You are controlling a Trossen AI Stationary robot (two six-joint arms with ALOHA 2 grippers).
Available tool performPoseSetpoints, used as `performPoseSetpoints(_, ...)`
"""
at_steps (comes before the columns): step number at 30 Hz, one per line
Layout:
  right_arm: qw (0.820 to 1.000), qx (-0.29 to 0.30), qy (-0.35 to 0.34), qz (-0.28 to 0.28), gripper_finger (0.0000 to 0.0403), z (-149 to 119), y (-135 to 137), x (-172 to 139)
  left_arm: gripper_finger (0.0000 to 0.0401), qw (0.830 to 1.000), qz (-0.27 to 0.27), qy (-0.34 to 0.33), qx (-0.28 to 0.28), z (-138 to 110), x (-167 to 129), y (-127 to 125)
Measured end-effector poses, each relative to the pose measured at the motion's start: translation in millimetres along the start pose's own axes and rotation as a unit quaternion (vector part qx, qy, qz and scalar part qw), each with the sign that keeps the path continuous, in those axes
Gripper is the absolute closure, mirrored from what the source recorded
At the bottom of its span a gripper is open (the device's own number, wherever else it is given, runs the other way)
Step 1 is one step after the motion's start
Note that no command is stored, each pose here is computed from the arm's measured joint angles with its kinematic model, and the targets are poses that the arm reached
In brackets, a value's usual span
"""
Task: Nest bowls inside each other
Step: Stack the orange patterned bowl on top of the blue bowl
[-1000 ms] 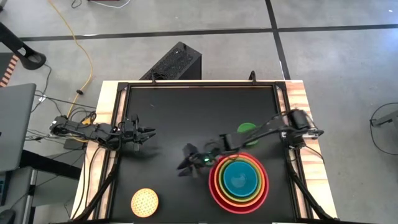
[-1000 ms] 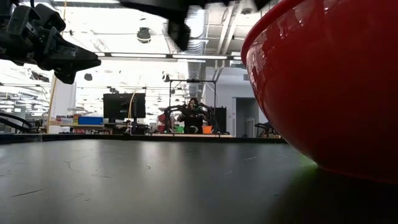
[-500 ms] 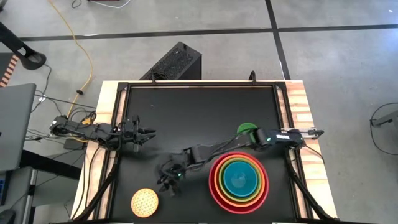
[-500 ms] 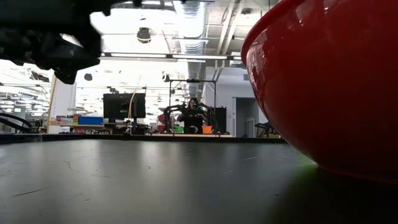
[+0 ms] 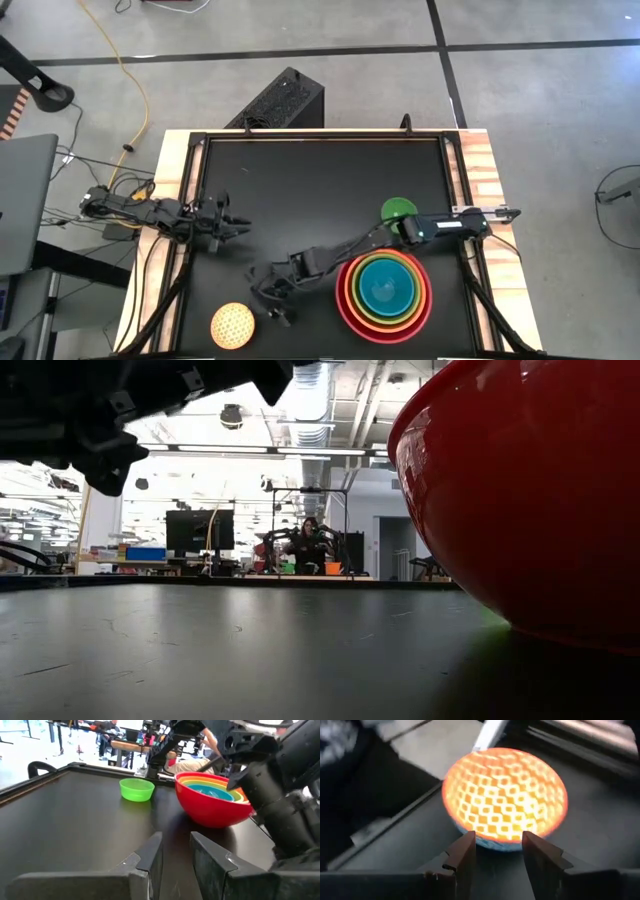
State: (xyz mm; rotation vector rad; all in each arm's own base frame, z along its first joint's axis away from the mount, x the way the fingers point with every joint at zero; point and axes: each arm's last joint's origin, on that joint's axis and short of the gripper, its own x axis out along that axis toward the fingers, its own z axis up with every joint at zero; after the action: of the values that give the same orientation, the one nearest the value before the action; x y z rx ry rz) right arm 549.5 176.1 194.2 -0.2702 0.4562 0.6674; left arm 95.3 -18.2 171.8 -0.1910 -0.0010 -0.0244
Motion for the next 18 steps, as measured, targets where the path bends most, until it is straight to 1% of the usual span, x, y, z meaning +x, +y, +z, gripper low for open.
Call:
performPoseSetpoints(3,0.994,-0.113,0.001,0.007,0.0226,2,8,2,0.0314,1.000,-0.007,0.005,0.000,-1,0,0)
performPoseSetpoints(6,0.982,-0.190,0.001,0.013,0.0226,3,14,4,0.0314,1.000,-0.006,0.008,0.003,-1,1,0)
performPoseSetpoints(10,0.969,-0.247,0.002,0.012,0.0227,4,18,5,0.0314,1.000,-0.006,0.012,0.005,-2,1,0)
performPoseSetpoints(15,0.950,-0.312,0.031,0.003,0.0227,0,17,5,0.0314,1.000,-0.005,0.017,0.006,-3,2,0)
performPoseSetpoints(18,0.941,-0.338,0.031,0.002,0.0227,0,17,5,0.0314,1.000,-0.003,0.022,0.010,-3,2,0)
